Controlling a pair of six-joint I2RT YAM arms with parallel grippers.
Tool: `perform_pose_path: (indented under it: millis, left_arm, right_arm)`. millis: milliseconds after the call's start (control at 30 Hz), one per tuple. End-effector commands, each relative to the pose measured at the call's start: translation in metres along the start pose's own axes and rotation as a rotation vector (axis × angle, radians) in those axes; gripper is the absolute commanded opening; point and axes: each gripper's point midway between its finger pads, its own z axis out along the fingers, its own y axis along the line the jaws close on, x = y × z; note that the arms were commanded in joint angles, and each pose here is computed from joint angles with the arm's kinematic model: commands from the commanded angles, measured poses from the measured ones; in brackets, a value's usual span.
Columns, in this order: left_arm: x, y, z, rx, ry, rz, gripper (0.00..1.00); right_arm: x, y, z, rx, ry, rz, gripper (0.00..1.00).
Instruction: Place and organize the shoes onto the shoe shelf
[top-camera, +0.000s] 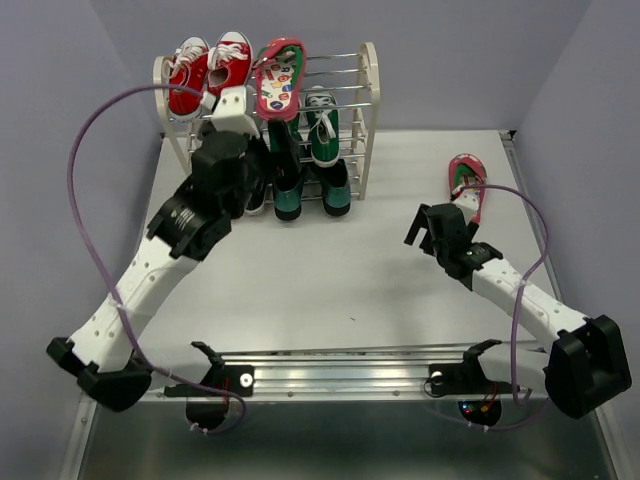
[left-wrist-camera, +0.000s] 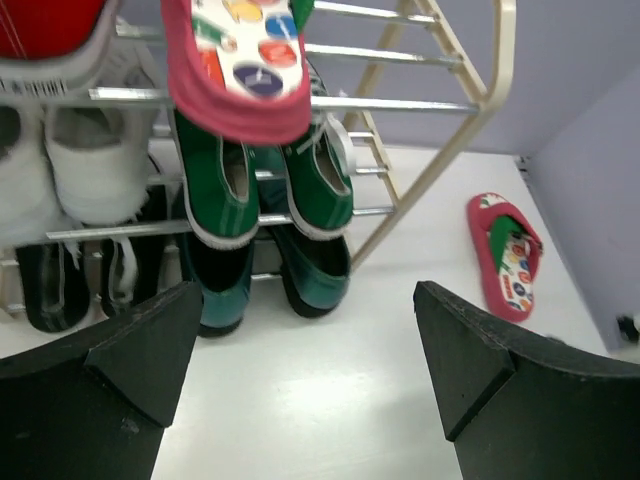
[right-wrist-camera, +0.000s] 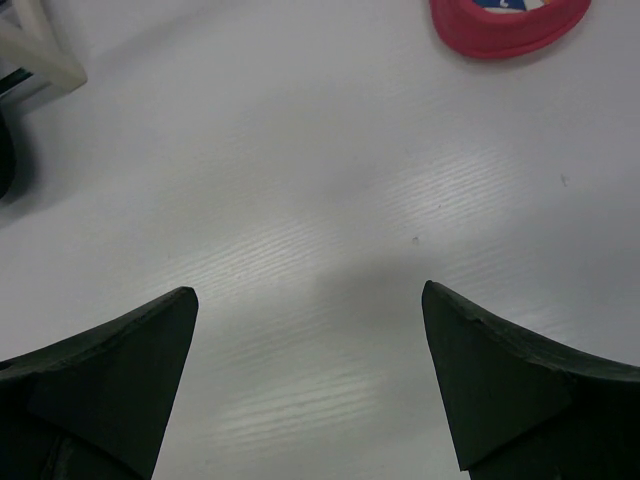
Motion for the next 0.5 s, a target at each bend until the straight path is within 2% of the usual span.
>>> perform_pose_path:
  millis: [0,33,133,167,233,267,367,467]
  left_arm:
    - [0.033,-0.002,-0.023,0.042,-0.032,-0.172,0.99]
    - [0.063,0.004,-0.021,0.032,0.014,-0.175,0.99]
    - [0.088,0.002,-0.036,0.089,0.067,-0.187,0.99]
    - [0.114,0.001,-0.038,0.116,0.134,-0.165,0.99]
    - [0.136,0.002,-0.045,0.138,0.197,-0.16,0.99]
    - [0.159,0.006,-0.047,0.138,0.257,-0.146,0.99]
    - [0.186,0.015,-0.054,0.123,0.32,-0.139,0.99]
    - [0.194,0.025,-0.061,0.107,0.319,-0.15,0.99]
  right_arm:
    - [-0.036,-0.005,0.012,0.004,-0.027,-0.01,1.0]
    - [-0.043,-0.011,0.02,0.026,-0.022,-0.042,1.0]
    - [-0.055,-0.03,0.034,0.099,-0.022,-0.063,1.0]
    - [-0.058,-0.039,0.046,0.116,0.003,-0.045,1.0]
    - [-0.06,-0.042,0.06,0.08,0.052,-0.028,1.0]
    - [-0.061,-0.037,0.073,0.044,0.09,-0.026,1.0]
    - [-0.068,-0.064,0.097,0.122,0.108,-0.001,1.0]
    - [-0.08,-0.085,0.116,0.149,0.12,-0.004,1.0]
